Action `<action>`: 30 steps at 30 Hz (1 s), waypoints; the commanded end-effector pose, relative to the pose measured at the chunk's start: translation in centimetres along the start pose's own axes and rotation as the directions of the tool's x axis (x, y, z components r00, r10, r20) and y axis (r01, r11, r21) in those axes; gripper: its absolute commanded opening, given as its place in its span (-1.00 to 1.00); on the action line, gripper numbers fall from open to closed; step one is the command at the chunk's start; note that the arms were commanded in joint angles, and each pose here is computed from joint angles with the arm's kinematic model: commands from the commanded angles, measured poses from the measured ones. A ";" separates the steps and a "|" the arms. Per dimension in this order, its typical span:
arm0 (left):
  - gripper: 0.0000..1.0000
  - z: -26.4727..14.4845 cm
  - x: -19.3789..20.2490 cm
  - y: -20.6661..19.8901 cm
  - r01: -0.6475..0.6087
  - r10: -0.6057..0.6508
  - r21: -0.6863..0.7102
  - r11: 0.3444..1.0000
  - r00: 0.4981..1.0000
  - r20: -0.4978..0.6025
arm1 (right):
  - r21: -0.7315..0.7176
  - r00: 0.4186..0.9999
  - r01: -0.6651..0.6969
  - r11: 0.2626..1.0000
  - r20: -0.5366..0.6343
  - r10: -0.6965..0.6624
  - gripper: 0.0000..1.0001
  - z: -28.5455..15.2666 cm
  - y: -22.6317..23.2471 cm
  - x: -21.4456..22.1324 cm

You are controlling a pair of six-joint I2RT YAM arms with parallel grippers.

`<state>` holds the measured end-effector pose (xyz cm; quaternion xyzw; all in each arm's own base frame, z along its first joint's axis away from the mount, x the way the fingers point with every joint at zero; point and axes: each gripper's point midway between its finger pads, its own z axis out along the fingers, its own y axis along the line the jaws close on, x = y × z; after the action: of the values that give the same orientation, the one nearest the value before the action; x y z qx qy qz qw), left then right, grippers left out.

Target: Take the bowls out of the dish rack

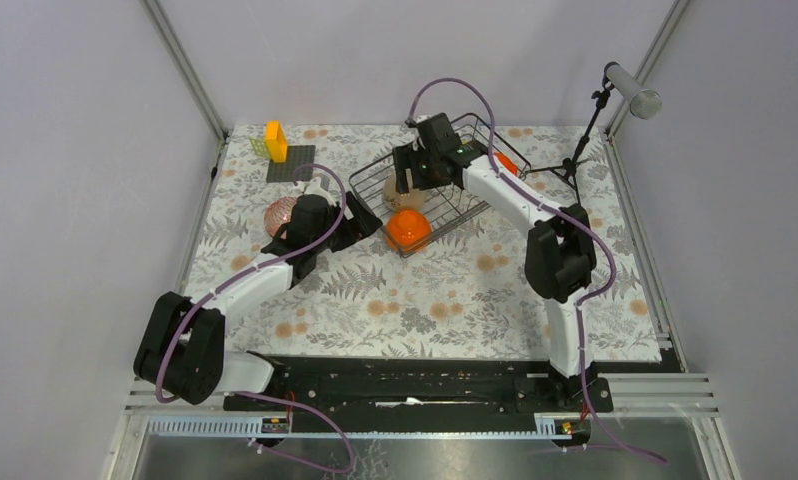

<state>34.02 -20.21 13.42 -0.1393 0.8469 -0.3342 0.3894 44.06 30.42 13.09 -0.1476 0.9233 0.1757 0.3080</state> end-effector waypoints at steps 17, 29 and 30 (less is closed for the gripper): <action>0.63 -2.0 -2.7 1.3 -0.041 0.053 -0.075 0.996 0.986 0.159 | -0.162 0.995 0.036 0.986 0.093 -0.021 -0.57 6.2 6.7 -4.1; 0.63 -1.6 -2.6 1.6 -0.044 0.056 -0.080 0.996 0.986 0.159 | 0.262 0.988 -0.002 0.965 0.148 -0.038 -0.82 6.5 -1.0 -3.9; 0.63 -1.5 -2.5 1.7 -0.043 0.056 -0.081 0.996 0.986 0.156 | 0.285 0.987 -0.004 0.959 0.154 -0.042 -0.81 6.2 -1.4 -4.0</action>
<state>33.77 -17.20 13.81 -0.1612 0.8402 -0.2787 0.4364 49.30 35.45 8.35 -0.1346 0.9186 0.1319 0.3473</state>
